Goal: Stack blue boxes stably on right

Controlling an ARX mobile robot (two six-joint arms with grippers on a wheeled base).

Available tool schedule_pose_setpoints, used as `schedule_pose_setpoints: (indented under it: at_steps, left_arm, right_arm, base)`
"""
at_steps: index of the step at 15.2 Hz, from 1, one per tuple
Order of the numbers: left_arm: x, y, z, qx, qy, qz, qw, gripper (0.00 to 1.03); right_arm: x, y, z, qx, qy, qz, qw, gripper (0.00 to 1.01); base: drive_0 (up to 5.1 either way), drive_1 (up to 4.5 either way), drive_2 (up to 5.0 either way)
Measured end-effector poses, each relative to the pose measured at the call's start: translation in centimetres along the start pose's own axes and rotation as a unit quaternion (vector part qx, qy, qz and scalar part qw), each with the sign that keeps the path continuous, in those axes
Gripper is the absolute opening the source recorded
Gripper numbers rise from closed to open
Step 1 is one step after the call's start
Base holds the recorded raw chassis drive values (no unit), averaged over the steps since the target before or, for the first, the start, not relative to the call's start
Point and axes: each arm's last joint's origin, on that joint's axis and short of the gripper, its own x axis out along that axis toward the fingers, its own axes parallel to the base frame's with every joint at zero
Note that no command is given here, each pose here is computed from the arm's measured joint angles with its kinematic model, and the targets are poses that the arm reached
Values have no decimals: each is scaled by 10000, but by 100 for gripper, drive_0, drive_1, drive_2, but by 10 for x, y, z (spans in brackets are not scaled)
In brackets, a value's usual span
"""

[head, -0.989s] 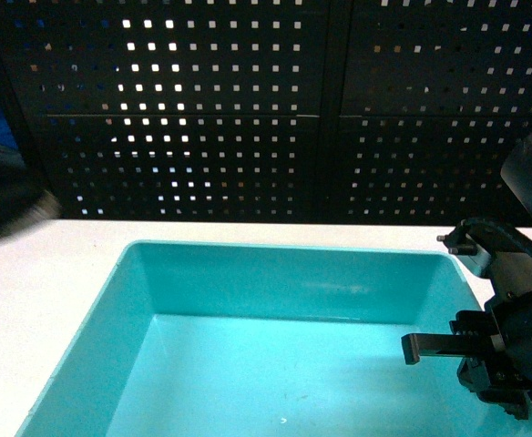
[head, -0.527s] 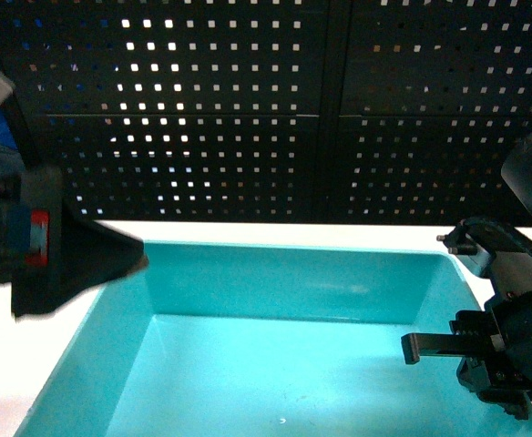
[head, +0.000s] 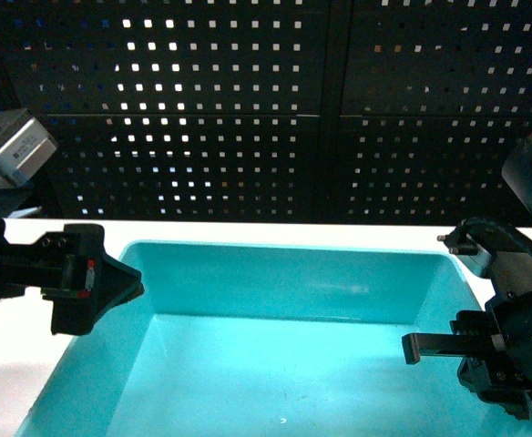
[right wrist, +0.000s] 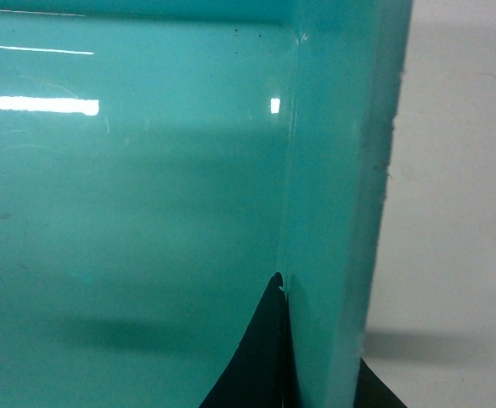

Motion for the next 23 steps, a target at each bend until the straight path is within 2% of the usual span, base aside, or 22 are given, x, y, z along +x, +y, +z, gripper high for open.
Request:
schedule_pose_setpoints:
  at_steps: [1,3,4,5,8,9,11,12,20,21,22,23]
  left_arm:
    - [9,2,-5,94,161,5,9998,98]
    - [19,10,-21,150,704,34,9974,98]
    - [21,13,-16,219,884,-131,9958,98]
    - [23,7,-1,346,859,-129,9956,98]
    - [26,-1,6,603,646,344,9955,98]
    - [27,-2,5,644,669,529,9943,98]
    - [34,-8,-1,675,924,679,9911,98]
    - [36,-13,-5,591,1167,647,9893,98]
    - [37,-20,-4,527,1213,583,9895,98]
    - [37,-20,2,546,1083,651,9905,98]
    - [38,-20,5,548,1006,701,9909,72]
    - [38,-20,5,548,1010,703,9909,65]
  right_arm:
    - [0,0,0,-2,0,1,10000,2]
    - [0,0,0,0,1,2,10000,2]
    - [0,0,0,0,3,-3,10000,2]
    - [0,0,0,0,4,-1,10000,2]
    - [0,0,0,0,2,-1,10000,2]
    - [0,0,0,0,2,-1,10000,2]
    - [0,0,0,0,4,-1,10000,2]
    - [0,0,0,0,4,-1,10000,2]
    - [0,0,0,0,4,1,10000,2]
    - [0,0,0,0,4,-1,10000,2]
    - [0,0,0,0,2,-1,10000,2]
    - [0,0,0,0,4,-1,10000,2]
  base:
    - [0,0,0]
    - [0,0,0]
    - [0,0,0]
    - [0,0,0]
    - [0,0,0]
    - [0,0,0]
    - [0,0,0]
    - [0,0,0]
    - [0,0,0]
    - [0,0,0]
    - [0,0,0]
    - [0,0,0]
